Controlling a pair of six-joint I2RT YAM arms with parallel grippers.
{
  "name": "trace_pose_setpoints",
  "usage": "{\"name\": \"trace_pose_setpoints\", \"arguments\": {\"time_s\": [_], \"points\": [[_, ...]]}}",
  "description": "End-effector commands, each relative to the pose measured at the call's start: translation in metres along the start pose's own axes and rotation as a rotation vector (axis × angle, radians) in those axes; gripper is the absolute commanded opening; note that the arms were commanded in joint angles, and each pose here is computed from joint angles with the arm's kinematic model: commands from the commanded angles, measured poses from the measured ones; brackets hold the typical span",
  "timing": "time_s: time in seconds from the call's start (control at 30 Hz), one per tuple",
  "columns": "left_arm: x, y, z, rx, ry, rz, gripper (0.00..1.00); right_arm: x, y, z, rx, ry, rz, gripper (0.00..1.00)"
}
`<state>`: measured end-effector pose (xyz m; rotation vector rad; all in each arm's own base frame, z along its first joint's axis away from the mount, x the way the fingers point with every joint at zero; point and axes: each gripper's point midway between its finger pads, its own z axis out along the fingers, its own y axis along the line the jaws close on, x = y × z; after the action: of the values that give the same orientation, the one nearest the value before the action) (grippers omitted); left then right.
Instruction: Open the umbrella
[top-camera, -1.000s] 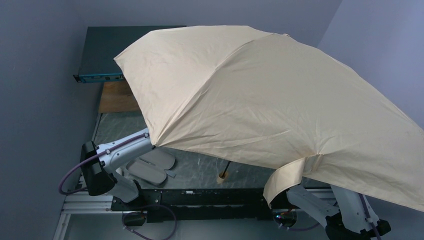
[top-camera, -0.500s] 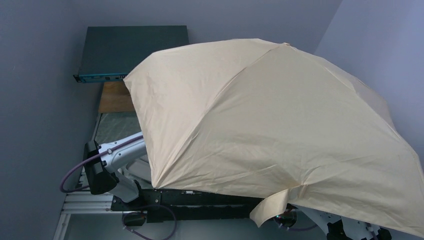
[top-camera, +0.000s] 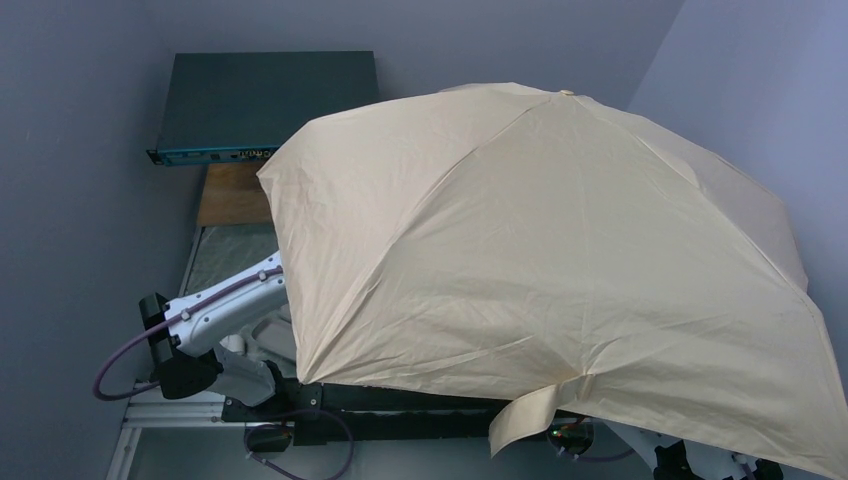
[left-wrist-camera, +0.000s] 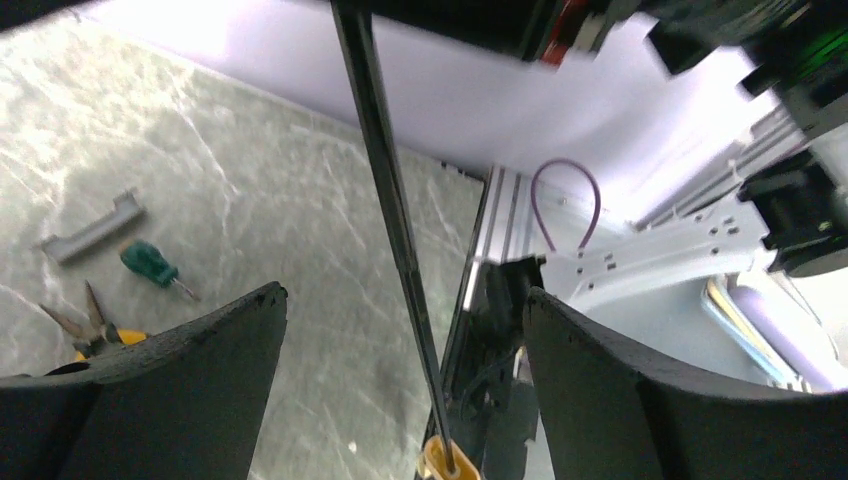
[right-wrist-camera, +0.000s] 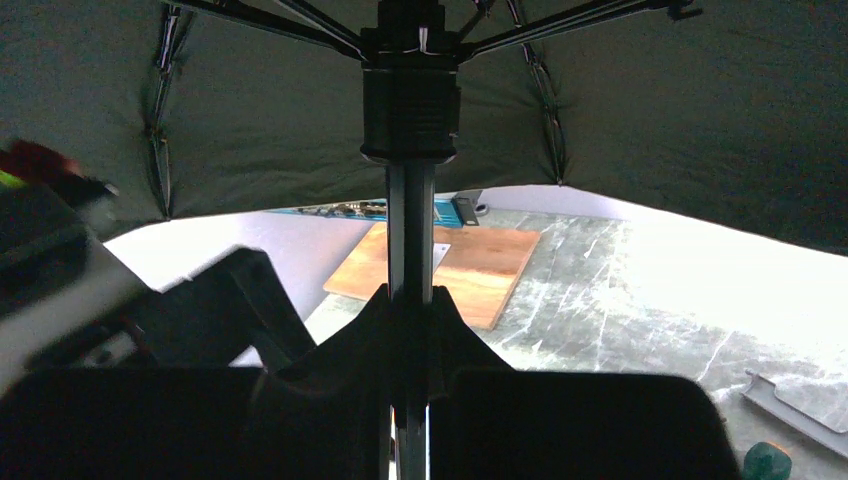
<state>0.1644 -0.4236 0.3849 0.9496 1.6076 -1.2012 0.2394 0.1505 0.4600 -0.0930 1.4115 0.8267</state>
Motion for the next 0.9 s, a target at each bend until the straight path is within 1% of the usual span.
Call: {"name": "trace_pose_setpoints", "arguments": {"time_s": [0.0, 0.1, 0.27, 0.47, 0.53, 0.6, 0.67, 0.73, 0.8, 0.87], "points": [[-0.078, -0.011, -0.019, 0.01, -0.246, 0.031, 0.91, -0.045, 0.023, -0.005, -0.066, -0.139, -0.024, 0.0], [-0.081, -0.003, -0.008, 0.0, -0.262, 0.023, 0.87, -0.053, 0.026, -0.006, -0.068, -0.153, -0.019, 0.0], [-0.083, 0.007, 0.014, 0.023, -0.258, -0.024, 0.77, -0.056, 0.038, -0.008, -0.121, -0.146, -0.014, 0.0], [-0.083, 0.012, 0.035, 0.06, -0.236, -0.032, 0.72, -0.059, 0.062, -0.018, -0.244, -0.155, -0.008, 0.0], [-0.083, 0.01, 0.041, 0.091, -0.236, -0.035, 0.68, -0.06, 0.067, -0.019, -0.271, -0.155, 0.007, 0.0], [-0.083, 0.007, 0.043, 0.116, -0.244, -0.04, 0.59, -0.06, 0.07, -0.02, -0.281, -0.15, 0.015, 0.0], [-0.085, 0.001, 0.044, 0.151, -0.253, -0.037, 0.53, -0.058, 0.07, -0.02, -0.285, -0.145, 0.016, 0.0], [-0.084, -0.003, 0.044, 0.176, -0.256, -0.035, 0.46, -0.062, 0.071, -0.021, -0.291, -0.168, 0.013, 0.0], [-0.086, -0.002, 0.043, 0.172, -0.256, -0.032, 0.28, -0.063, 0.071, -0.021, -0.287, -0.174, 0.011, 0.0], [-0.087, -0.002, 0.042, 0.164, -0.254, -0.03, 0.16, -0.066, 0.069, -0.021, -0.277, -0.183, 0.008, 0.0]]}}
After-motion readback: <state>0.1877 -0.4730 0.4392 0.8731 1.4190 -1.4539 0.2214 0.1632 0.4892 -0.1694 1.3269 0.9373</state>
